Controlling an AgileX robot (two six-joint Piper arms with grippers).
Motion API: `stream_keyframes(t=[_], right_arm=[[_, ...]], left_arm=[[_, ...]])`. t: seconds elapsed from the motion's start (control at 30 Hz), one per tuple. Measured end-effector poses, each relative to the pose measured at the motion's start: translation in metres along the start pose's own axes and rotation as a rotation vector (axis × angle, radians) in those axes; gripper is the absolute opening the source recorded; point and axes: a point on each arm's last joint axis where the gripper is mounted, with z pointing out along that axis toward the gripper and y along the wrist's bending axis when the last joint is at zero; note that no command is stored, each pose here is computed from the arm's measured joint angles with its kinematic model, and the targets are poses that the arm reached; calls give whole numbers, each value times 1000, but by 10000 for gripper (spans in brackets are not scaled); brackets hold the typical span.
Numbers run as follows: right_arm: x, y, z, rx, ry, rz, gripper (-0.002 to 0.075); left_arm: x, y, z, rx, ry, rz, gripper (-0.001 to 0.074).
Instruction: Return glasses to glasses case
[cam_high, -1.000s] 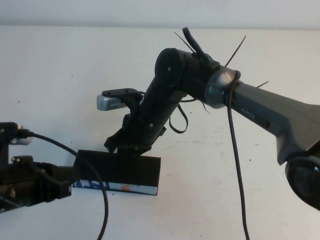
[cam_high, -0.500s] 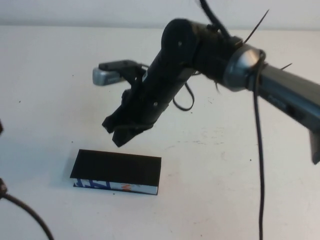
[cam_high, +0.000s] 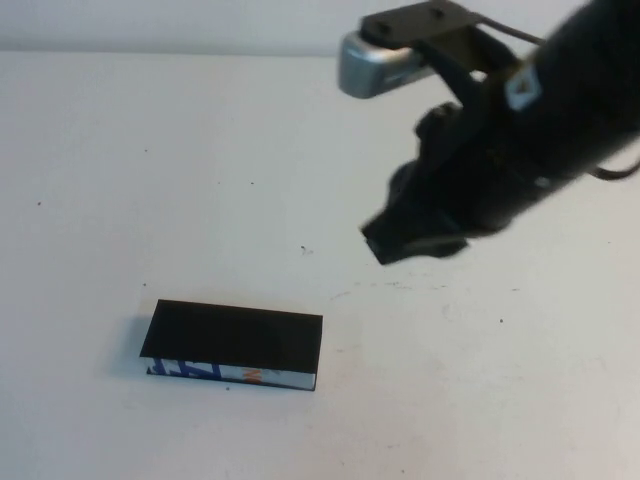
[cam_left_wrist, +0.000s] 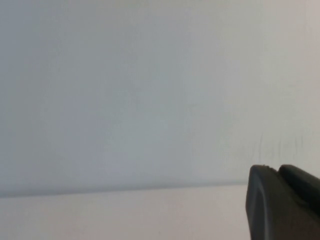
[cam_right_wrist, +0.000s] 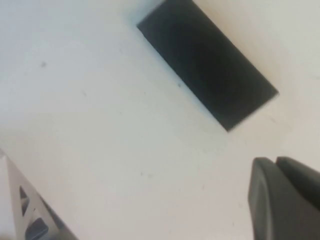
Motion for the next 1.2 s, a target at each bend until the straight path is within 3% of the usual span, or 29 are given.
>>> stream_keyframes(t=[0.3, 0.53, 0.73, 0.87, 1.2], right_arm=[[117, 10, -56, 61, -200, 74, -11], [203, 9, -77, 107, -468, 118, -11], [261, 4, -80, 124, -794, 57, -11], [285, -2, -65, 130, -898, 43, -11], [303, -15, -25, 101, -813, 181, -11]], left_arm=[[66, 3, -1, -20, 183, -9, -4], [67, 3, -1, -21, 186, -13, -4], [68, 3, -1, -22, 188, -16, -4], [68, 3, -1, -22, 187, -17, -4], [68, 3, -1, -23, 187, -20, -4]])
